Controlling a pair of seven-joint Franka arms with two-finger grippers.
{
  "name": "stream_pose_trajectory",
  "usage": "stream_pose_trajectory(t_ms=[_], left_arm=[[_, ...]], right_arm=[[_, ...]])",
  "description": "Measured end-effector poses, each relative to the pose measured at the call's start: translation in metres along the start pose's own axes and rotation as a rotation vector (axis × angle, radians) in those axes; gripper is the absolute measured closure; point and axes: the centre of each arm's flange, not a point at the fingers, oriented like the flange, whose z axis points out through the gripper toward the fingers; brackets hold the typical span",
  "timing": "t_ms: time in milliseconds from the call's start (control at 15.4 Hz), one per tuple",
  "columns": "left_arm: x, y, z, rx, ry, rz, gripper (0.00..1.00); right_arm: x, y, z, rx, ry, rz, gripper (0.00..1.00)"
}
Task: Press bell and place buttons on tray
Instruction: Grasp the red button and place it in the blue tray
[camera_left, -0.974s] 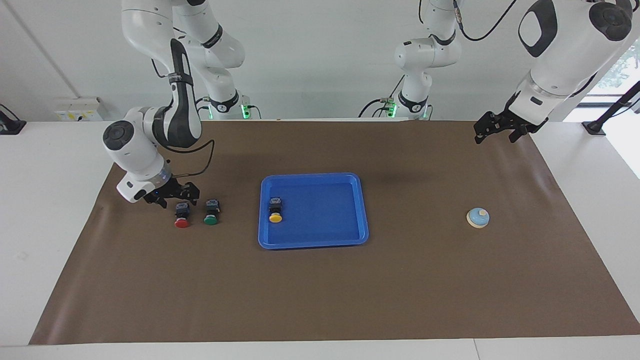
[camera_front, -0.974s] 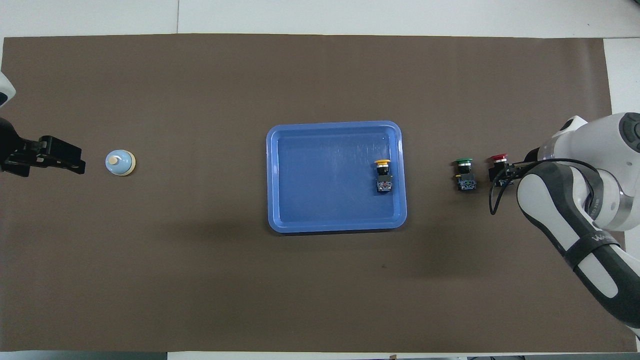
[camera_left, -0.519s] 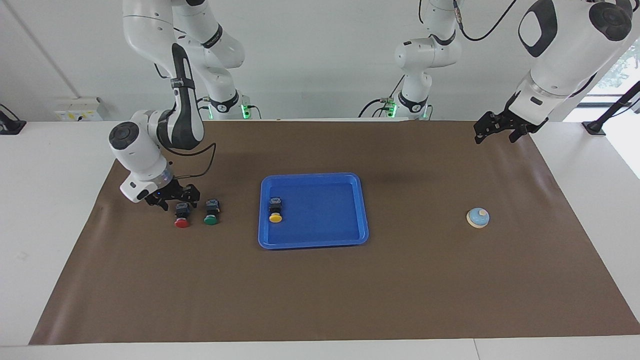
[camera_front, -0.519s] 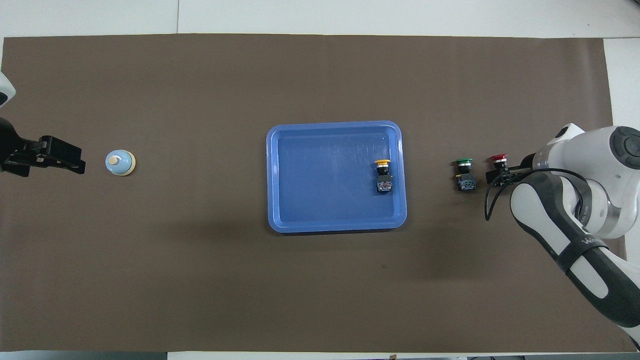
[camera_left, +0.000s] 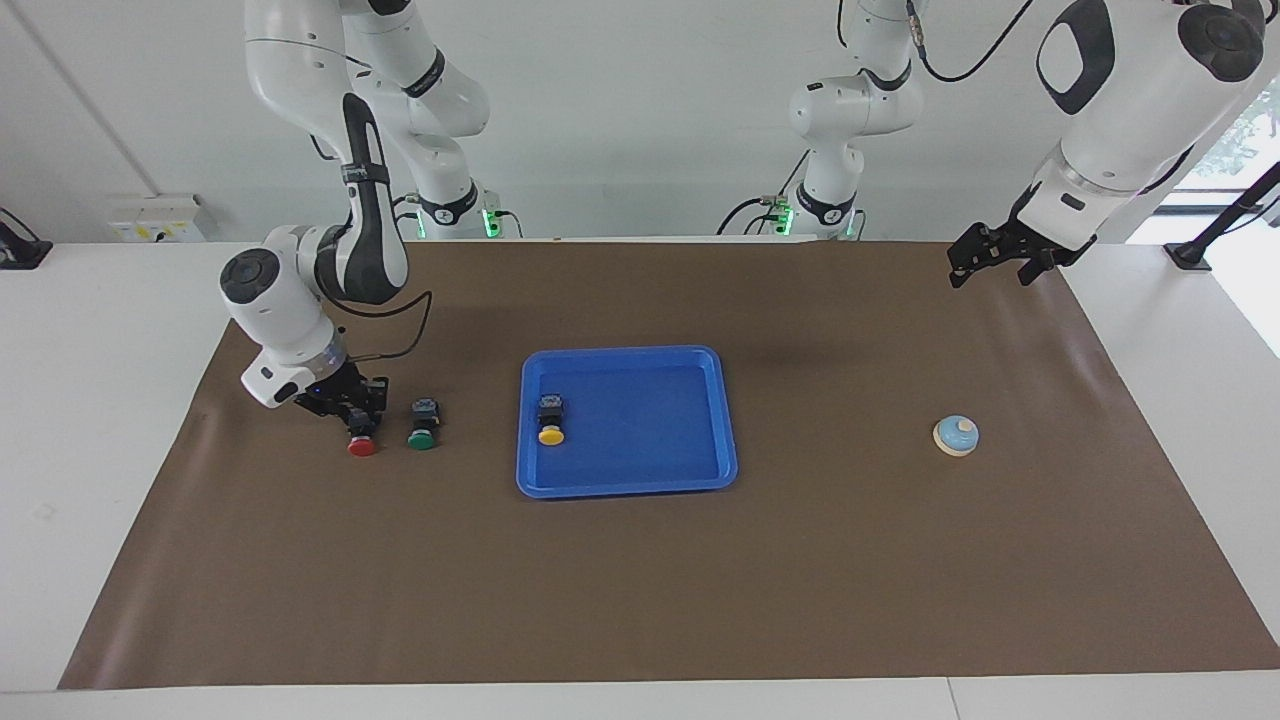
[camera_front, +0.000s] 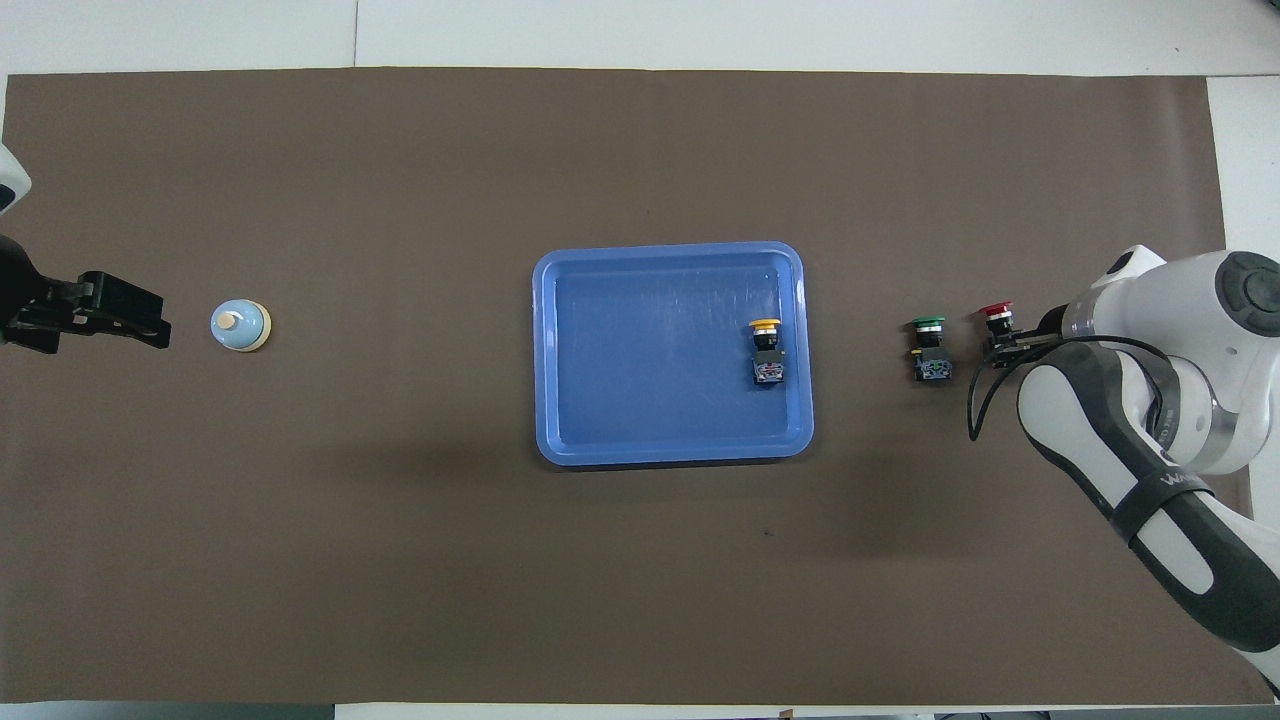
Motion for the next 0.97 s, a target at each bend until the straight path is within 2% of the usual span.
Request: stream_pose_trajectory(t_ms=[260, 649, 844, 974], left_arm=[[0.0, 0.0, 0.0, 0.0, 0.0, 0.0, 0.0], [0.0, 0.0, 0.0, 0.0, 0.0, 0.0, 0.0], [0.0, 0.0, 0.0, 0.0, 0.0, 0.0, 0.0], [0.0, 0.0, 0.0, 0.0, 0.0, 0.0, 0.0]], right_arm=[[0.033, -0.103, -0.062, 0.008, 0.014, -0.005, 0.59], [0.036, -0.293, -0.109, 0.016, -0.001, 0.15, 0.59], [0.049, -0.354, -0.093, 0.023, -0.014, 0.206, 0.59], [0.058, -0.362, -0.067, 0.02, -0.027, 0.216, 0.59]])
